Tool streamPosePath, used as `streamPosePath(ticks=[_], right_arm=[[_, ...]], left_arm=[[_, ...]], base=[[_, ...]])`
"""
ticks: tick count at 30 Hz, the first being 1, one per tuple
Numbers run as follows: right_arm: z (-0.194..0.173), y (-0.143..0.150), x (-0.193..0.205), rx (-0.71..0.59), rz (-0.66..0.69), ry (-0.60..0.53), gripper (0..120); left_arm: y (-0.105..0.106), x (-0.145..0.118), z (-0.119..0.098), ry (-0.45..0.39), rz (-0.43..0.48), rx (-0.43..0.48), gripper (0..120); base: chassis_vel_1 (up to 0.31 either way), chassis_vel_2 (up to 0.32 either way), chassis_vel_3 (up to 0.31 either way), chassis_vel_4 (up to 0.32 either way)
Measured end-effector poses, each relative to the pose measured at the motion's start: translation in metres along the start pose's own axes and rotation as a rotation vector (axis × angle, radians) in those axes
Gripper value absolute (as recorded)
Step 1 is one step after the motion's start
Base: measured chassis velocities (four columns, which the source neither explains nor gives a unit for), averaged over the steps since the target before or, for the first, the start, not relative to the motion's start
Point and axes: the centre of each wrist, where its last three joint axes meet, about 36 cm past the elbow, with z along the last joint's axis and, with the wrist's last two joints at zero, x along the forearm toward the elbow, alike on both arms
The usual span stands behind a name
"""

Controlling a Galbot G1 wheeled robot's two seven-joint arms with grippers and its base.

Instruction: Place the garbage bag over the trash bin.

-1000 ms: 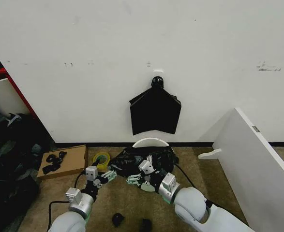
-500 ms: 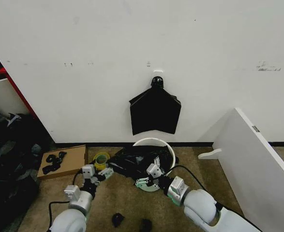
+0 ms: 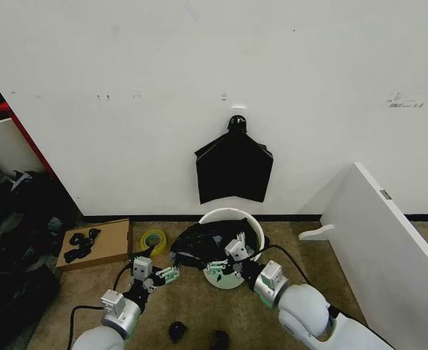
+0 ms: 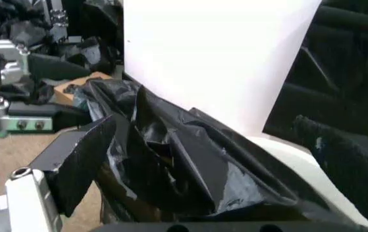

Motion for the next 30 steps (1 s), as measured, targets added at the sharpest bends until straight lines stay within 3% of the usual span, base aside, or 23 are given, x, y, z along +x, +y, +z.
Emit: streamPosePath(ticks=[5, 10, 14, 20, 30], right_arm=[[0.002, -0.005, 0.009, 0.03, -0.005, 0.02, 100], [0.002, -0.006, 0.016, -0.031, 0.058, 0.025, 100], [0.003, -0.005, 0.023, -0.039, 0.066, 0.033, 100], [0.01, -0.003, 0.031, -0.056, 0.076, 0.059, 100], [0.015, -0.001, 0.04, -0.125, 0.06, 0.149, 100]], left_arm=[[0.003, 0.001, 0.001, -0.021, 0.024, -0.027, 100], [0.004, 0.017, 0.011, -0.057, 0.116, -0.169, 100], [0.003, 0.028, 0.014, -0.071, 0.141, -0.202, 100], [0.006, 0.034, 0.013, -0.115, 0.14, -0.204, 100], [-0.001, 0.035, 0.012, -0.133, 0.111, -0.108, 100]], base=[[0.0, 0.0, 0.0, 0.0], [0.0, 0.0, 0.0, 0.0], [0.0, 0.0, 0.0, 0.0], [0.0, 0.0, 0.0, 0.0], [0.0, 0.0, 0.0, 0.0]])
